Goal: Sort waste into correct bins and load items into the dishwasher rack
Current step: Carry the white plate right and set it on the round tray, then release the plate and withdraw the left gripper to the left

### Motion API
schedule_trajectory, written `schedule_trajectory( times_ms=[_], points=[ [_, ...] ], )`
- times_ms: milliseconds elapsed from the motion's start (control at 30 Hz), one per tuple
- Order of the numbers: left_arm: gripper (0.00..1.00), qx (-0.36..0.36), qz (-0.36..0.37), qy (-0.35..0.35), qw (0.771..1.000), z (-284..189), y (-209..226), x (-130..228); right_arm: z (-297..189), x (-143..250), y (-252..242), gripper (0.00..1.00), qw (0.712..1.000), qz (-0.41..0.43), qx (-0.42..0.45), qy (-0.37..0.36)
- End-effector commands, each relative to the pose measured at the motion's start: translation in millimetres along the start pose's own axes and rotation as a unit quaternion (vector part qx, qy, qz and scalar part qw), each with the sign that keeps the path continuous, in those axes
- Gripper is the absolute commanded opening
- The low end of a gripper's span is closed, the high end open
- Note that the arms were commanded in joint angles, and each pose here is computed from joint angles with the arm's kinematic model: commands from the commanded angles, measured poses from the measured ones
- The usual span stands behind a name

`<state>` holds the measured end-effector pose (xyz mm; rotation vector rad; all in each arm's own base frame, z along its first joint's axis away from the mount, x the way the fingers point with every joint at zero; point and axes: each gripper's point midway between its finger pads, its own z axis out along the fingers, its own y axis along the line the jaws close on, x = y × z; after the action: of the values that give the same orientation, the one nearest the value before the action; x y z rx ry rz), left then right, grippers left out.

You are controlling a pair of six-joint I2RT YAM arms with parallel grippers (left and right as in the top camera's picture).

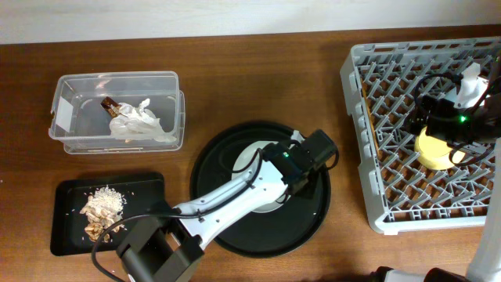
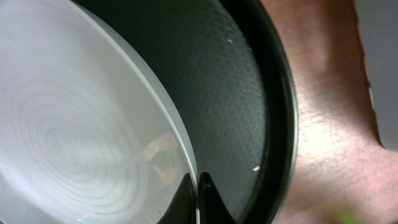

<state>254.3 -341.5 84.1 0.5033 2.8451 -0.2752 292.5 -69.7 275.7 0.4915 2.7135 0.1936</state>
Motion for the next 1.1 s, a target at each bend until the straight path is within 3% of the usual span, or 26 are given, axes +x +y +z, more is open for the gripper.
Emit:
schedule_trajectory(
  times_ms=[0, 100, 133, 200, 267, 467, 633, 800, 867, 900, 933, 967, 1067],
  points=[
    [0.01, 0.004, 0.013, 0.003, 1.0, 2.6, -12.1, 8.0, 0.4, -0.1, -3.6, 0.99, 1.0, 0.001, 0.007, 0.001],
    [0.02, -0.005, 0.018, -0.004, 1.0, 2.4, -12.3, 7.8, 0.4, -0.1, -3.6, 0.99, 1.0, 0.001, 0.007, 0.001],
    [0.09, -0.005, 0.018, -0.004, 1.0, 2.4, -12.2, 7.9, 0.4, -0.2, -3.6, 0.98, 1.0, 0.001, 0.007, 0.0],
    [0.33, -0.006, 0.018, -0.003, 1.0, 2.4, -11.9, 8.5, 0.4, -0.2, -3.6, 0.98, 1.0, 0.001, 0.007, 0.0],
    [0.4, -0.006, 0.018, -0.003, 1.0, 2.4, -11.7, 8.7, 0.4, -0.2, -3.6, 0.99, 1.0, 0.001, 0.007, 0.0],
    [0.42, -0.011, 0.013, 0.002, 1.0, -1.2, -6.5, 7.1, 0.4, -0.1, -3.6, 0.99, 1.0, 0.001, 0.007, 0.001],
    [0.41, -0.024, -0.038, -0.007, 0.999, -47.9, 30.3, -19.7, 0.4, -0.1, -3.6, 0.99, 1.0, 0.001, 0.007, 0.001],
    [0.43, -0.057, -0.144, -0.039, 0.987, -108.9, 119.6, -44.0, 0.4, -0.1, -3.6, 0.99, 1.0, 0.001, 0.007, 0.001],
    [0.49, -0.088, -0.196, -0.036, 0.976, -127.1, 166.6, -37.9, 0.4, -0.1, -3.6, 0.99, 1.0, 0.001, 0.007, 0.001],
    [0.54, -0.098, -0.214, -0.031, 0.971, -131.7, 181.5, -33.9, 0.4, -0.1, -3.6, 0.99, 1.0, 0.001, 0.007, 0.001],
    [0.83, -0.104, -0.227, -0.025, 0.968, -134.2, 191.8, -30.4, 0.4, -0.2, -3.6, 0.98, 1.0, 0.001, 0.007, 0.0],
    [0.99, -0.113, -0.245, -0.015, 0.963, -137.0, 205.7, -24.6, 0.4, -0.1, -3.6, 0.99, 1.0, 0.001, 0.007, 0.001],
    [0.99, -0.145, -0.29, 0.019, 0.946, -144.4, 243.5, -3.4, 0.4, -0.2, -3.6, 0.99, 1.0, 0.001, 0.007, 0.0]
  ],
)
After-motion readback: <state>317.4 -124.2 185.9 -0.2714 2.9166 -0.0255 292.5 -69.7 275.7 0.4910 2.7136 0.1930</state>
